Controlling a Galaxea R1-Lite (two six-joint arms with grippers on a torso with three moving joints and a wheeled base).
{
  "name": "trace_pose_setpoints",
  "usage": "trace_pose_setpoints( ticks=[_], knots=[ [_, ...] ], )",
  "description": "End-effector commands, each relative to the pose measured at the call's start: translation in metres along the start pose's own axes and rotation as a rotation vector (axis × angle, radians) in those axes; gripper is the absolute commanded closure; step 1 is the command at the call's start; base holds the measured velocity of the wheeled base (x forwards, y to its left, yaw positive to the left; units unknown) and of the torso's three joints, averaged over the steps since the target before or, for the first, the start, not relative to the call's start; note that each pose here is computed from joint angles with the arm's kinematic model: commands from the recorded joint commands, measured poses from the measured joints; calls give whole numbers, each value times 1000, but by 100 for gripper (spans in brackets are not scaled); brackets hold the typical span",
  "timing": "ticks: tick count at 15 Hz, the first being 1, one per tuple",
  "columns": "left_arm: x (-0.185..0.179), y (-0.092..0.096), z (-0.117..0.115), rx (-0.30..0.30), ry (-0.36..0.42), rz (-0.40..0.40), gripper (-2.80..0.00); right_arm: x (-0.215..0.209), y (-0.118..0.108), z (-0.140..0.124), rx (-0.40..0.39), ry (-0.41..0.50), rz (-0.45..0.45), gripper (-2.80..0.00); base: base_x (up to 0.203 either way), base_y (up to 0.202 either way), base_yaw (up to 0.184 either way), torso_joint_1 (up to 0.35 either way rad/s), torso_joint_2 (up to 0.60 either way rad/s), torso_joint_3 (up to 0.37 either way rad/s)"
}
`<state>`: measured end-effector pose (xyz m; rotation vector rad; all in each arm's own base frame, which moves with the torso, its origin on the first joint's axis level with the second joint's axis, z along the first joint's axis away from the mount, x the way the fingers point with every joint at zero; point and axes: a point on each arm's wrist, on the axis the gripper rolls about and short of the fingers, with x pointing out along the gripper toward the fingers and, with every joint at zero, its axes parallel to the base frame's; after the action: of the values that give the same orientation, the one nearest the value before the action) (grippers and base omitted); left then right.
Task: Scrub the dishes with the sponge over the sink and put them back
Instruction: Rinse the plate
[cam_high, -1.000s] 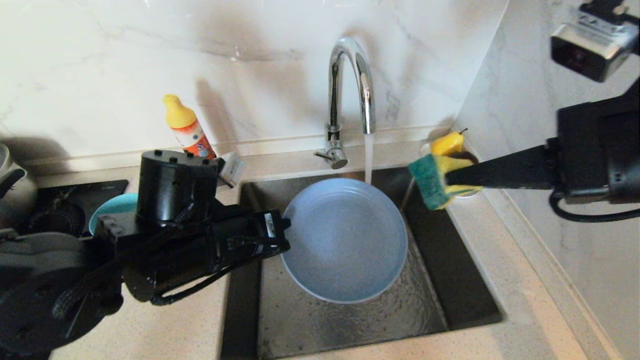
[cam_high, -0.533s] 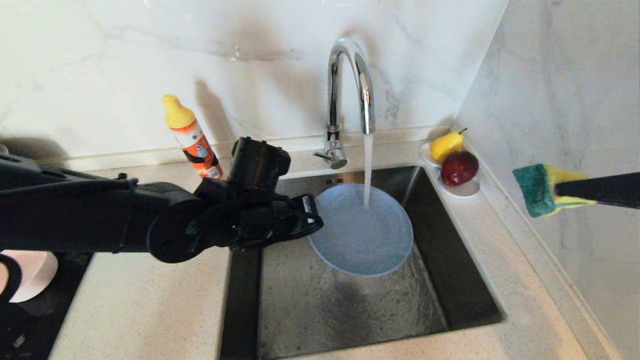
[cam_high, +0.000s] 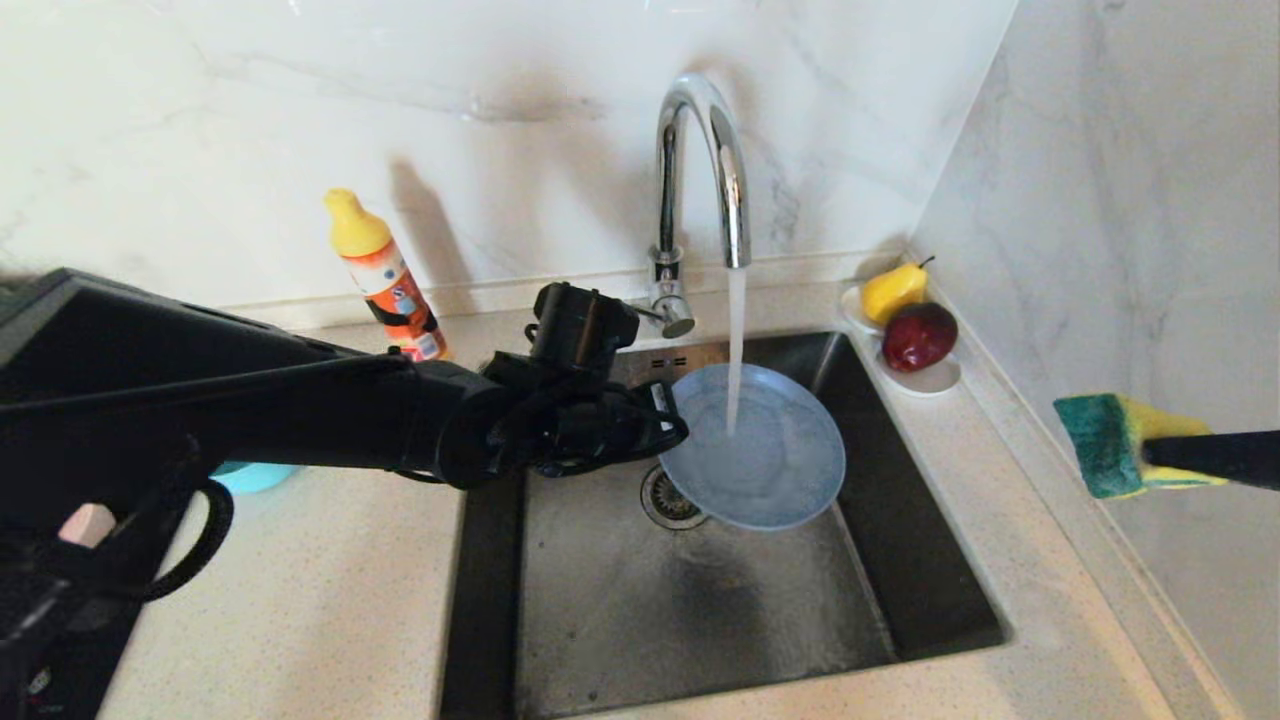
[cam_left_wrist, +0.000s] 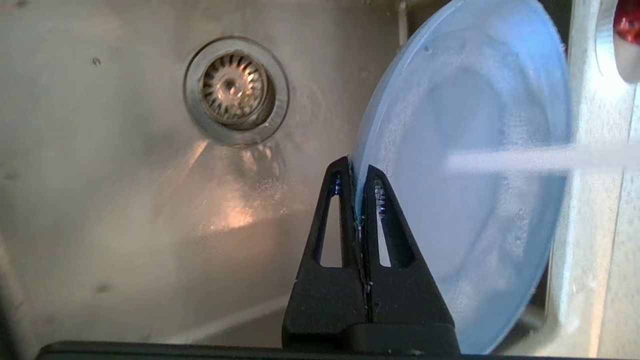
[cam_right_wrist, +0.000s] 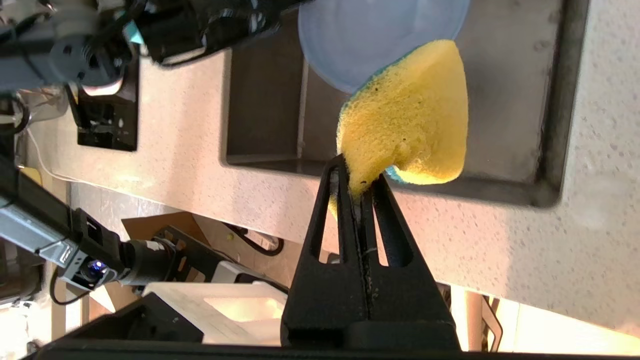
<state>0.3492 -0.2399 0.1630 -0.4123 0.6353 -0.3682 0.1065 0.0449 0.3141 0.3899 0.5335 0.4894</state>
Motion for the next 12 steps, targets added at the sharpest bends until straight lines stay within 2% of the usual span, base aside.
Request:
trace_pose_setpoints(
  ticks=[1,8,10,12],
  knots=[
    [20,0,-4,-5,9,4,0,-2,-2,-6,5,12,-3,0,0,0,0,0,0,0],
    [28,-2,-5,-16,-7,14,0,6,-4,-7,3,13,4,0,0,0,0,0,0,0],
    [19,-2,-2,-16,-31,42,0,7,-7,-11,6,22,3,0,0,0,0,0,0,0],
    [7,5,5,-3,-78,109,0,10,-9,-15,11,38,-2,0,0,0,0,0,0,0]
  ],
)
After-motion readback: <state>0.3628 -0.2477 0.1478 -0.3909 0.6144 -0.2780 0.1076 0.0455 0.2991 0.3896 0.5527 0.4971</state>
